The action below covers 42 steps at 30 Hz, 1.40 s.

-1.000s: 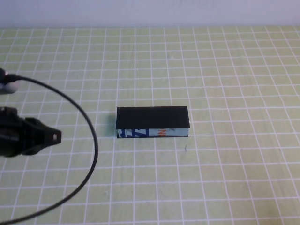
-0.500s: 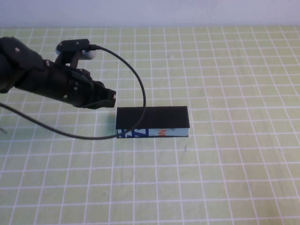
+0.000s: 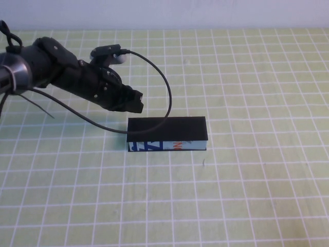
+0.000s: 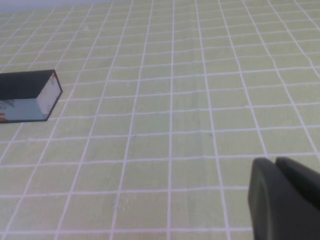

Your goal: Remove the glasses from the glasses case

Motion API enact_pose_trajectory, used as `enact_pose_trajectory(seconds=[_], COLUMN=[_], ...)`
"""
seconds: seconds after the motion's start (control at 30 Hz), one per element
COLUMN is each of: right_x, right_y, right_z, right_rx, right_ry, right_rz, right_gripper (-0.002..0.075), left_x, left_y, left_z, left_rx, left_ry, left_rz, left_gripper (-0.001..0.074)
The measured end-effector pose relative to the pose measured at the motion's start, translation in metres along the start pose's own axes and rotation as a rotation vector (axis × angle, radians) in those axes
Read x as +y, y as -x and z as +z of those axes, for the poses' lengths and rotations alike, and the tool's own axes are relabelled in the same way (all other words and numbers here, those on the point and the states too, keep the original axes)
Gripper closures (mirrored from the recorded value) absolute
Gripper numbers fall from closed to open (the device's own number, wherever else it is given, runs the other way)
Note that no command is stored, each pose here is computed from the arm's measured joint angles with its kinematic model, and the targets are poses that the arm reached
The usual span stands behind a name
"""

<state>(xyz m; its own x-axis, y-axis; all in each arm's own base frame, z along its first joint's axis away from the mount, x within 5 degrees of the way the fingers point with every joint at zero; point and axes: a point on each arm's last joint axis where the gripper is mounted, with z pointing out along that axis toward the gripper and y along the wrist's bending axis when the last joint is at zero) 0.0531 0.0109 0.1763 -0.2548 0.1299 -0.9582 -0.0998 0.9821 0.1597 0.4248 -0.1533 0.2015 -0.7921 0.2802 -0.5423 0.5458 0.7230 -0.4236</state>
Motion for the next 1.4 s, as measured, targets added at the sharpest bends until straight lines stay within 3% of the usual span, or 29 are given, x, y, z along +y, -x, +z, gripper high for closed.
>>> enact_pose_trajectory(seconds=[0.2, 0.63, 0.83, 0.93, 1.1, 1.4], right_x=[0.0, -0.006, 0.019, 0.034, 0.046, 0.056], right_y=[0.01, 0.031, 0.061, 0.085, 0.115, 0.156], right_z=[-0.001, -0.006, -0.013, -0.009, 0.022, 0.104], right_rx=[-0.116, -0.356, -0.143, 0.072, 0.407, 0.603], right_ry=[-0.001, 0.025, 0.171, 0.228, 0.265, 0.355], right_rz=[0.053, 0.49, 0.488, 0.433, 0.263, 0.072], right_gripper=[0.0743, 0.0743, 0.0743, 0.0743, 0.0743, 0.0743], left_x=[0.011, 0.02, 0.02, 0.02, 0.022, 0.025], left_y=[0.0, -0.005, -0.005, -0.005, -0.005, -0.006], left_z=[0.016, 0.03, 0.03, 0.03, 0.029, 0.027], left_rx=[0.016, 0.042, 0.045, 0.045, 0.046, 0.049], left_ry=[-0.001, -0.002, 0.002, 0.002, 0.002, 0.003], left_rz=[-0.011, -0.047, -0.044, -0.044, -0.049, -0.054], left_gripper=[0.0737, 0.0737, 0.0737, 0.0737, 0.0737, 0.0737])
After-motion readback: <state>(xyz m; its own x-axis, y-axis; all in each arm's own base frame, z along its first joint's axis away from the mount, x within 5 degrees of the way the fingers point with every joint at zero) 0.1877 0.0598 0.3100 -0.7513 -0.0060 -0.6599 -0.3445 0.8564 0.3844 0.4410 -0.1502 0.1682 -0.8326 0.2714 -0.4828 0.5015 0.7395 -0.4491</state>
